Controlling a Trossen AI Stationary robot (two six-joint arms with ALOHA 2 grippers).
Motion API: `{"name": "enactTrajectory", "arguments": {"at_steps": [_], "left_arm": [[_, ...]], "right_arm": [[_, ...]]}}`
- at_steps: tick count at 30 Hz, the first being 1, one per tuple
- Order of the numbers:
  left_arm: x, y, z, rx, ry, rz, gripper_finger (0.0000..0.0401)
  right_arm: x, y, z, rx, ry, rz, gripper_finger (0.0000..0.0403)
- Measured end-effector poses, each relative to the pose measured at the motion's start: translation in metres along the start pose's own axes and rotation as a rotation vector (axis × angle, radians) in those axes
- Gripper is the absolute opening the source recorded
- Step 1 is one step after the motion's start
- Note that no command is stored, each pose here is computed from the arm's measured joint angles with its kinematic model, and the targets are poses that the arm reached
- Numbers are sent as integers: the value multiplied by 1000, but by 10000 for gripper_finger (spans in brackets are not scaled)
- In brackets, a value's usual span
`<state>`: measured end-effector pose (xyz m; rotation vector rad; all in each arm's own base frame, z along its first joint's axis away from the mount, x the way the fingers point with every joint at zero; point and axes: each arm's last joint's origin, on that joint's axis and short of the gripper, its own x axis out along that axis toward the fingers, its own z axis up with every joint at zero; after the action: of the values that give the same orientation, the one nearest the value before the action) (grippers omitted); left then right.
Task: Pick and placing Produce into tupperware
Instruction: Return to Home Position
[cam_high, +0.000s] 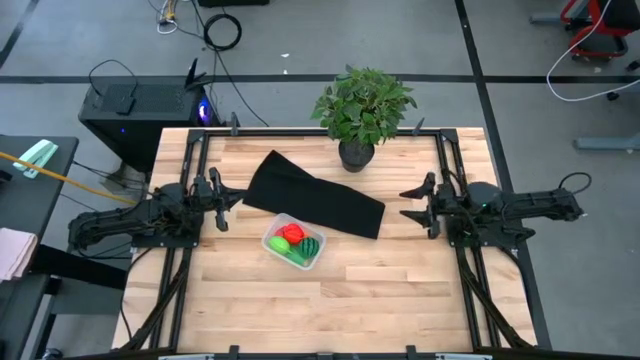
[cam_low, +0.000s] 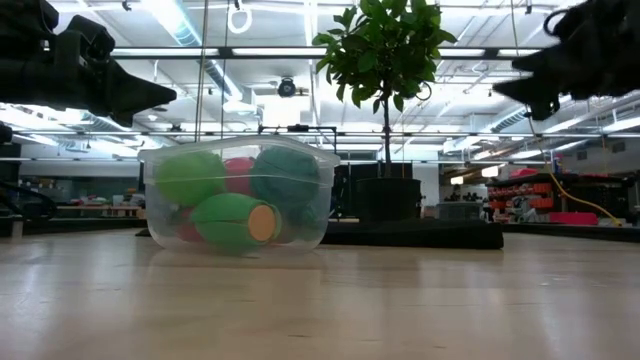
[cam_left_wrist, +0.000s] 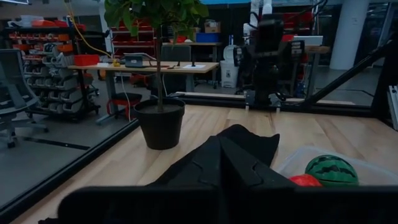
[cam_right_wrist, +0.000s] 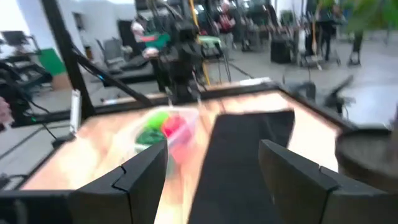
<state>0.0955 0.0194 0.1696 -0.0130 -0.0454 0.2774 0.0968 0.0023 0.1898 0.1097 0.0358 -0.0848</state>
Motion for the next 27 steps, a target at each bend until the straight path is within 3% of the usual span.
{"name": "enactTrajectory", "arguments": {"at_steps": [6, 10, 13, 18, 27], "left_arm": [[0, 0, 0, 0, 1, 0, 19], [0, -1, 0, 7, 4, -23, 6], [0, -1, -1, 12, 8, -29, 8], [0, -2, -1, 46, 9, -55, 5], [0, -4, -2, 22, 18, -145, 3]], "right_arm": [[2, 0, -1, -34, 6, -3, 249], [1, 0, 5, -103, -11, -15, 219], [1, -1, 4, -128, -1, -16, 164], [1, 1, 3, -138, 8, 44, 19], [1, 1, -1, -122, 33, 38, 4]]}}
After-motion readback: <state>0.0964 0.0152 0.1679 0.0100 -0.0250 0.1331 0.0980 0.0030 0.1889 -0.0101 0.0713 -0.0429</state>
